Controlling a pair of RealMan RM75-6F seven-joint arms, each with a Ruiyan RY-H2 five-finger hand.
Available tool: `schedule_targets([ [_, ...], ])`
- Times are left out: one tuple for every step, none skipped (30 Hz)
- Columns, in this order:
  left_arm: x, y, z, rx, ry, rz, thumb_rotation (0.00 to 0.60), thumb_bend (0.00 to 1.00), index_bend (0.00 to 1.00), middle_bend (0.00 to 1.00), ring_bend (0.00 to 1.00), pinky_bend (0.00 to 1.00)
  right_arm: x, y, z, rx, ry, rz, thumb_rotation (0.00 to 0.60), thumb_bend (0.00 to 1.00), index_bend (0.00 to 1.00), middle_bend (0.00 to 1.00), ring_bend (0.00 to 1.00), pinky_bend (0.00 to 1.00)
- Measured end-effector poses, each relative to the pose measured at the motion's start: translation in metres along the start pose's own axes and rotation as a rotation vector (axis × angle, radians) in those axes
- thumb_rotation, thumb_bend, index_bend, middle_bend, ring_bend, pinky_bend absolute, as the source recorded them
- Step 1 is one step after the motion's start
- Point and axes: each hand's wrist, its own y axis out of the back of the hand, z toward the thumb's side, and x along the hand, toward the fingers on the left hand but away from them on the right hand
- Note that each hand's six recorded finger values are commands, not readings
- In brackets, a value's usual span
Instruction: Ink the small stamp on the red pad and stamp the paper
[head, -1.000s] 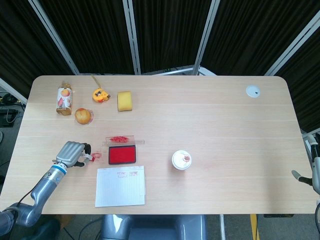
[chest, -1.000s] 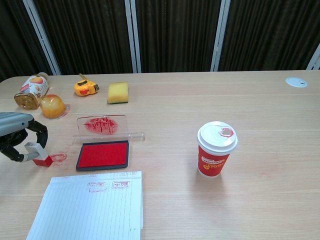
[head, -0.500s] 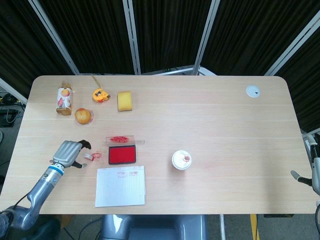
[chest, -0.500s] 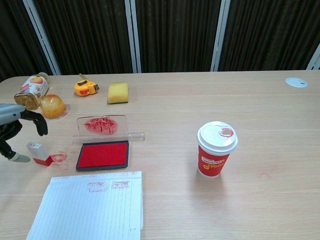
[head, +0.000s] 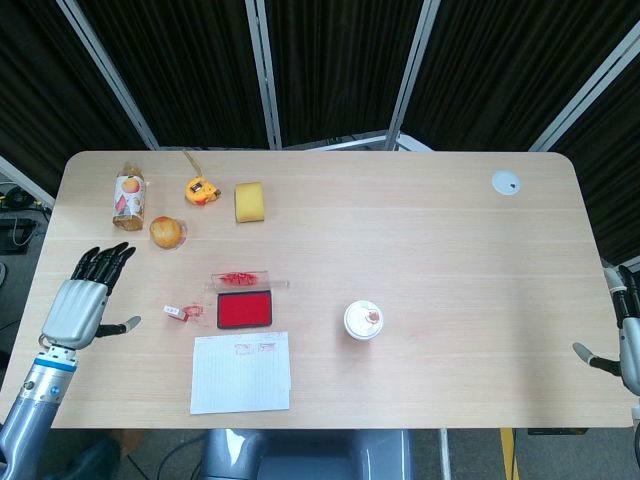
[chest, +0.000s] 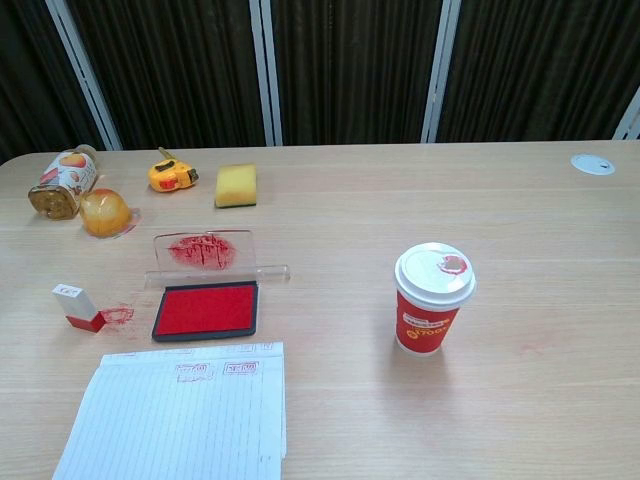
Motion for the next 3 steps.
schedule_targets([
  [-0.006,0.005,0.001,0.006,0.007,0.012,0.6,0.0,0.0,0.0,0.0,0.0,0.001,0.001,0.002,-0.007,0.012,-0.001,0.6,0.0,0.0,0.0,0.0,0.0],
  [-0.012,0.009,0.001,0.009,0.013,0.024,0.6,0.0,0.0,0.0,0.0,0.0,0.002,0.002,0.003,-0.012,0.019,-0.001,0.6,0.0,0.0,0.0,0.0,0.0],
  [-0.017,0.013,0.002,0.015,0.02,0.036,0.6,0.0,0.0,0.0,0.0,0.0,0.002,0.002,0.003,-0.016,0.024,-0.002,0.6,0.0,0.0,0.0,0.0,0.0],
])
